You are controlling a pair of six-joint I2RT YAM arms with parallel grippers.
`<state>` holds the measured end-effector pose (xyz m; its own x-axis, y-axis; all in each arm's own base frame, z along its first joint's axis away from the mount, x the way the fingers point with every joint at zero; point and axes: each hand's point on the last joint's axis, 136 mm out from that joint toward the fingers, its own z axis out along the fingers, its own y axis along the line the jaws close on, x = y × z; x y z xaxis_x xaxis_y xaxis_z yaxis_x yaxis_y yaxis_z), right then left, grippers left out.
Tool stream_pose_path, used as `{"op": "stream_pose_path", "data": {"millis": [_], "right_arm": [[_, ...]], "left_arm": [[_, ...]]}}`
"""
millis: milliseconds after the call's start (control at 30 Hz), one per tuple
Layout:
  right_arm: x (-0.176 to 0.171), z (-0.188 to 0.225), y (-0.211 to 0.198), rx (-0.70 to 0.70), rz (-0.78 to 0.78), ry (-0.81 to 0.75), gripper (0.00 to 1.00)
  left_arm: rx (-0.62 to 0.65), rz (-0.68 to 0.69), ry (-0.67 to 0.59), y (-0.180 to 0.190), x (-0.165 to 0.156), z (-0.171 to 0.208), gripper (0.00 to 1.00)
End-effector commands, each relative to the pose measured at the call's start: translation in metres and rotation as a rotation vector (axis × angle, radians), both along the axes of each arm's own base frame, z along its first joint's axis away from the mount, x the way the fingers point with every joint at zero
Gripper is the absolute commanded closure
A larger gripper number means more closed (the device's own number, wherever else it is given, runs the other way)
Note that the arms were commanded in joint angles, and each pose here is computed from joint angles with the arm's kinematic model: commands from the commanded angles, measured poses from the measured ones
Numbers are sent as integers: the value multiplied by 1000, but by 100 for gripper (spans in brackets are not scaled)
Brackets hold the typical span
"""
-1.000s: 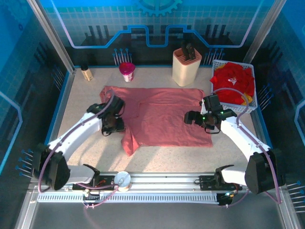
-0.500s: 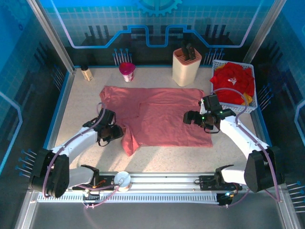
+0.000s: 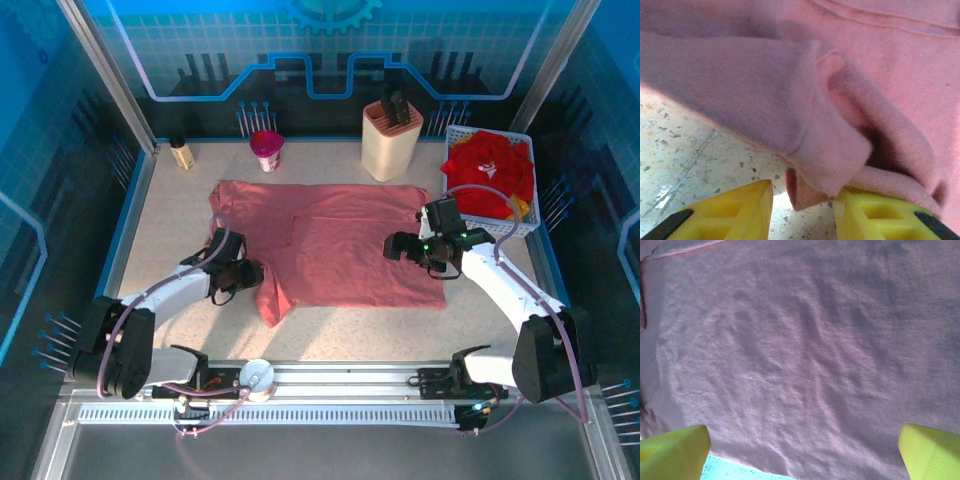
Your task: Fold and stack the t-shirts
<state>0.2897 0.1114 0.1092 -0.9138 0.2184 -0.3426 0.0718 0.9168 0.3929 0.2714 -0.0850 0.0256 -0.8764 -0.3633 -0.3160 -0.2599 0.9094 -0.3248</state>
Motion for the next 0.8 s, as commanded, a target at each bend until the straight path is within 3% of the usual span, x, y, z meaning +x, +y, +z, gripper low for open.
{"op": "stream_pose_path", "data": {"millis": [0, 267, 533, 767], "right_arm": [[-2, -1, 0, 3, -1, 7, 3], [-3, -1, -2, -3, 0, 8, 3], [-2, -2, -2, -5, -3, 10, 3], [-2, -5, -2, -1, -3, 18, 3]], "left_arm": [[15, -17, -21, 0, 13, 3, 63], [19, -20, -31, -1, 21, 5, 68], [32, -19, -2, 1, 19, 9, 88], [58, 0, 84, 7, 3, 9, 98]]}}
